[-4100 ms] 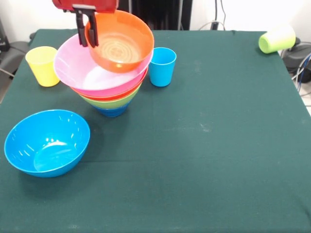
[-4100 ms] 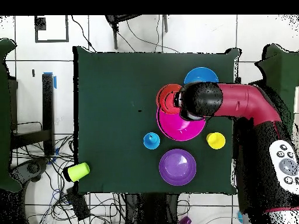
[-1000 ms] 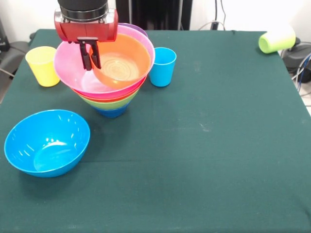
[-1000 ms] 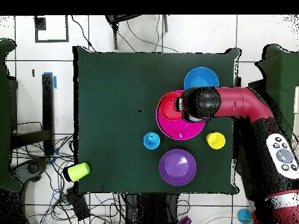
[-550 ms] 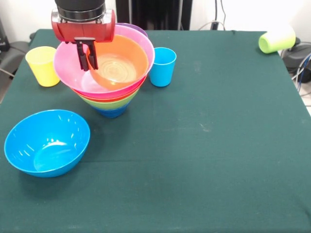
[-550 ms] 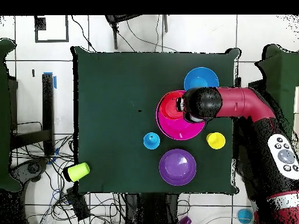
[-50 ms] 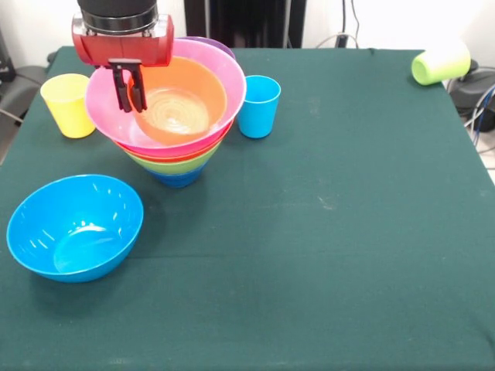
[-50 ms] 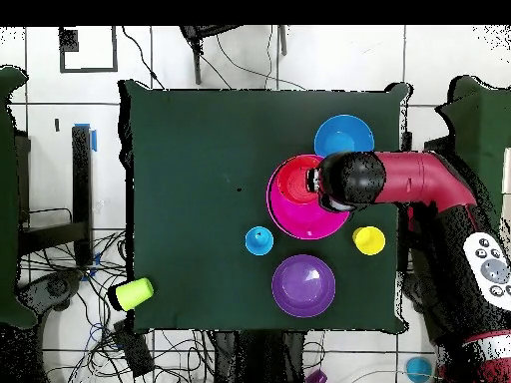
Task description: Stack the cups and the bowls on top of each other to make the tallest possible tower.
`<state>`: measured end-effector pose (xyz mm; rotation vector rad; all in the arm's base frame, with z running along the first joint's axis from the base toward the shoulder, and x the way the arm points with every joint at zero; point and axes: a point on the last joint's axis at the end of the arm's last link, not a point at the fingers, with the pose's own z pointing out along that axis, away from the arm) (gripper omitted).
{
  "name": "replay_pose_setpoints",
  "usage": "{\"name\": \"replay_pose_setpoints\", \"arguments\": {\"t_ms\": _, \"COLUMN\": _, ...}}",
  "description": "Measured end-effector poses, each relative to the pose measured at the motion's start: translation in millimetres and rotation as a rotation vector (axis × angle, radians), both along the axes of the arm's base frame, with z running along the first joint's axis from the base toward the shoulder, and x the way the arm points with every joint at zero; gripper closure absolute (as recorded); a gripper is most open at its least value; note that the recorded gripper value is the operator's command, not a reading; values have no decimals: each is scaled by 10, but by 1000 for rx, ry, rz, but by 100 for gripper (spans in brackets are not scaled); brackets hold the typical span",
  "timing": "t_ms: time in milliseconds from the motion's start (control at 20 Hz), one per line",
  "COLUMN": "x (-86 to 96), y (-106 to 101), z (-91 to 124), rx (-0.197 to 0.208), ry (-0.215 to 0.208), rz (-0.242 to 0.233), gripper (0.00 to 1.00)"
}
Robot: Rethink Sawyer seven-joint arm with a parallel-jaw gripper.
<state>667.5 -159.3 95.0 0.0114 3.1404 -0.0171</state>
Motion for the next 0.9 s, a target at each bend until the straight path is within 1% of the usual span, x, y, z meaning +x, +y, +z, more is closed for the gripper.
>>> {"name": "replay_pose_setpoints", "arguments": {"t_ms": 100, "x": -10, "y": -10, "z": -8, "rx": -4, "ry": 1, "rz": 3, "gripper": 100}}
{"name": "replay_pose_setpoints", "arguments": {"t_ms": 150, "x": -16, "y": -7, "z": -15, "rx": -7, "ry": 1, "rz": 7, "gripper": 0}}
{"name": "replay_pose_setpoints", "arguments": {"t_ms": 900, "x": 1, "y": 44, "z": -24, "rx": 4, "ry": -2, "rz": 14, "gripper": 0}}
